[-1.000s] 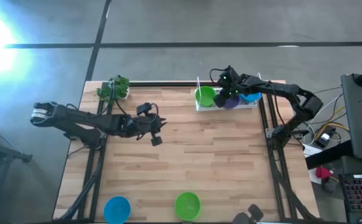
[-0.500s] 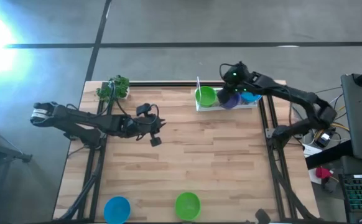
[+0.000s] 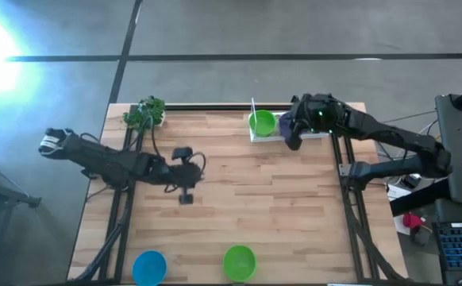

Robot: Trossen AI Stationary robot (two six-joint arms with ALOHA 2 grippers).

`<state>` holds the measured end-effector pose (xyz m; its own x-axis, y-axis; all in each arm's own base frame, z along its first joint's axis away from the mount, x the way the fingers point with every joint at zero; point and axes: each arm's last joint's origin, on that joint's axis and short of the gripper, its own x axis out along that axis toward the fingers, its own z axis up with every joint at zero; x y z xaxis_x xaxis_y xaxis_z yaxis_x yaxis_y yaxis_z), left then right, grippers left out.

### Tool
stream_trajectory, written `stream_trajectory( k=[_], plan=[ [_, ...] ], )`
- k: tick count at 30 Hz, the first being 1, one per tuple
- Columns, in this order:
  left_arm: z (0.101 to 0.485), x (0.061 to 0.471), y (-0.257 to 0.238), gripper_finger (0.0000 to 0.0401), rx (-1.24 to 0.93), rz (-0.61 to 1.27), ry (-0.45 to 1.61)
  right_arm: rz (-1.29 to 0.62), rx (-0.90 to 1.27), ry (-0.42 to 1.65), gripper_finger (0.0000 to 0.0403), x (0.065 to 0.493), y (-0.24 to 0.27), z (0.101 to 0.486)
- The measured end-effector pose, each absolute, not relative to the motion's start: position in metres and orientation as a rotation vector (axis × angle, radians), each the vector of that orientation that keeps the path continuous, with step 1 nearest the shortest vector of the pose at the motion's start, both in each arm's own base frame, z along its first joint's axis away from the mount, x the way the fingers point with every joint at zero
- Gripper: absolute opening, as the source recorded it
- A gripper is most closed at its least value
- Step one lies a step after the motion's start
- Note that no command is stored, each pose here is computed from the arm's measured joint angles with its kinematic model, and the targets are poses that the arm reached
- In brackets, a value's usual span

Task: Pick & Place Mini bowls
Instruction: Stack the blue bowl on top of the blue bowl on the shelf

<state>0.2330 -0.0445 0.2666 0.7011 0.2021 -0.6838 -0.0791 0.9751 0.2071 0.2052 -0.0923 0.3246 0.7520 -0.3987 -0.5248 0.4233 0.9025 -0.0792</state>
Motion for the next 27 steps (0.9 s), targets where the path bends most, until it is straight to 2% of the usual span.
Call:
stream_trajectory(
  k=[5, 10, 19, 27],
  plan=[
    [0.266, 0.226, -0.071, 0.0059, 0.139, -0.049, 0.813, -0.345, -0.028, 0.557, 0.0008, 0.213, -0.073, 0.326],
    [0.265, 0.218, -0.093, 0.0059, -0.015, -0.184, 0.847, -0.277, -0.059, 0.56, 0.0008, 0.219, -0.059, 0.325],
    [0.261, 0.2, -0.121, 0.0059, -0.249, -0.209, 0.952, -0.213, -0.11, 0.558, 0.0008, 0.221, -0.047, 0.325],
    [0.249, 0.179, -0.149, 0.0059, -0.297, -0.249, 1.053, -0.211, -0.082, 0.564, 0.0008, 0.221, -0.047, 0.322]
  ],
)
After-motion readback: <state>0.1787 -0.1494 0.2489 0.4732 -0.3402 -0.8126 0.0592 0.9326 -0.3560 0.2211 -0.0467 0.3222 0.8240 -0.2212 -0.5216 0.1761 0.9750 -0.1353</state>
